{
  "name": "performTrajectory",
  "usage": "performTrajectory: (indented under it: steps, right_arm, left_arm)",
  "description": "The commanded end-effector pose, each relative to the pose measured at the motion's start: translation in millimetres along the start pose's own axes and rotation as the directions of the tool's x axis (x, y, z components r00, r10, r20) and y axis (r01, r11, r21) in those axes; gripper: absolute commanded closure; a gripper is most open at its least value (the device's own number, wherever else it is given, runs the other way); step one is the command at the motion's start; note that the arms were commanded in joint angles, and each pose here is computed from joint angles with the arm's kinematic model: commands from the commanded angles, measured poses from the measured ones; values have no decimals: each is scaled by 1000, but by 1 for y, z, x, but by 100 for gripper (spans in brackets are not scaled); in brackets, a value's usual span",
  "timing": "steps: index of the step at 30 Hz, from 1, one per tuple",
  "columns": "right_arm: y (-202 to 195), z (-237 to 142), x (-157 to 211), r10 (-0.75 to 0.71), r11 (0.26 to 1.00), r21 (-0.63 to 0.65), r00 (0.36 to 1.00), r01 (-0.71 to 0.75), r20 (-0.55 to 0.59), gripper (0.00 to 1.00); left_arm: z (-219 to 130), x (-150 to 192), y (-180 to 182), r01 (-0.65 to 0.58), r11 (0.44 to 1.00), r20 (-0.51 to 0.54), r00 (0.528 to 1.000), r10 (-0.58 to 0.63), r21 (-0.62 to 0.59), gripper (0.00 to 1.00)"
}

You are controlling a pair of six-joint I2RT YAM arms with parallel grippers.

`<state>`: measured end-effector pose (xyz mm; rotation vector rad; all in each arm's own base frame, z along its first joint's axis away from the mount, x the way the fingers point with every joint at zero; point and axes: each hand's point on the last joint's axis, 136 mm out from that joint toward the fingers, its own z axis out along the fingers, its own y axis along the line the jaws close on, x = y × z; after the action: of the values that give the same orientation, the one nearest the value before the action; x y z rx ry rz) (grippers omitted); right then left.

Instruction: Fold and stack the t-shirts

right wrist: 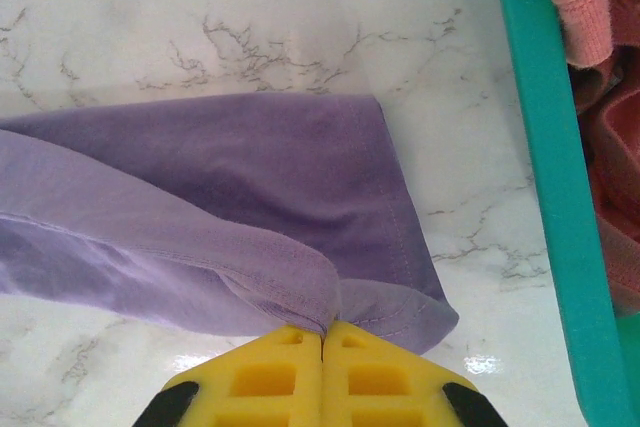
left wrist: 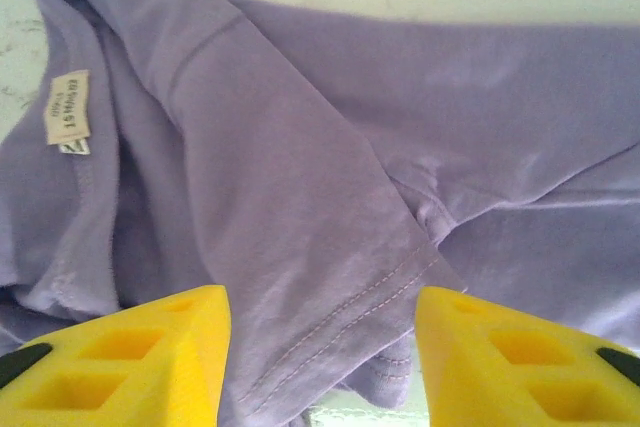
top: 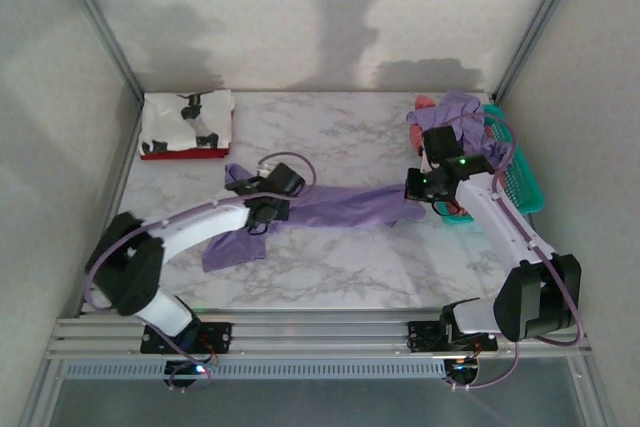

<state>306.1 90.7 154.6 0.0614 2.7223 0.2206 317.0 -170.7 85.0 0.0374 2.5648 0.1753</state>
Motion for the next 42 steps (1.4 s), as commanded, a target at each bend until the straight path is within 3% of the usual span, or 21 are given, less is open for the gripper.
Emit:
performTrajectory:
  steps: [1, 7, 14, 26, 36, 42]
  right_arm:
    - [3, 0, 0, 5, 1000, -14, 1000, -5, -9, 100]
    - [4, 0, -4, -9, 1000, -10, 1000, 8, -12, 100]
    - [6, -1, -7, -9, 1000, -15, 1000, 9, -7, 100]
    - [4, 0, -8, -16, 1000, -8, 1000, 16, -8, 100]
    - [4, 0, -7, -15, 1000, -5, 1000, 15, -10, 100]
    - [5, -4, -8, -18, 1000, -10, 1000, 18, -2, 100]
  left_arm:
    - [4, 3, 7, -141, 981, -6, 990, 141, -137, 50]
    - [16, -2, -19, -215, 962, 2, 976, 218, -166, 51]
    - [37, 8, -36, -279, 946, -58, 960, 273, -167, 54]
    - [45, 12, -31, -298, 931, -83, 954, 287, -212, 81]
    - [31, 5, -18, -253, 946, -60, 967, 246, -202, 95]
    - [24, 1, -6, -59, 998, -53, 997, 59, -6, 100]
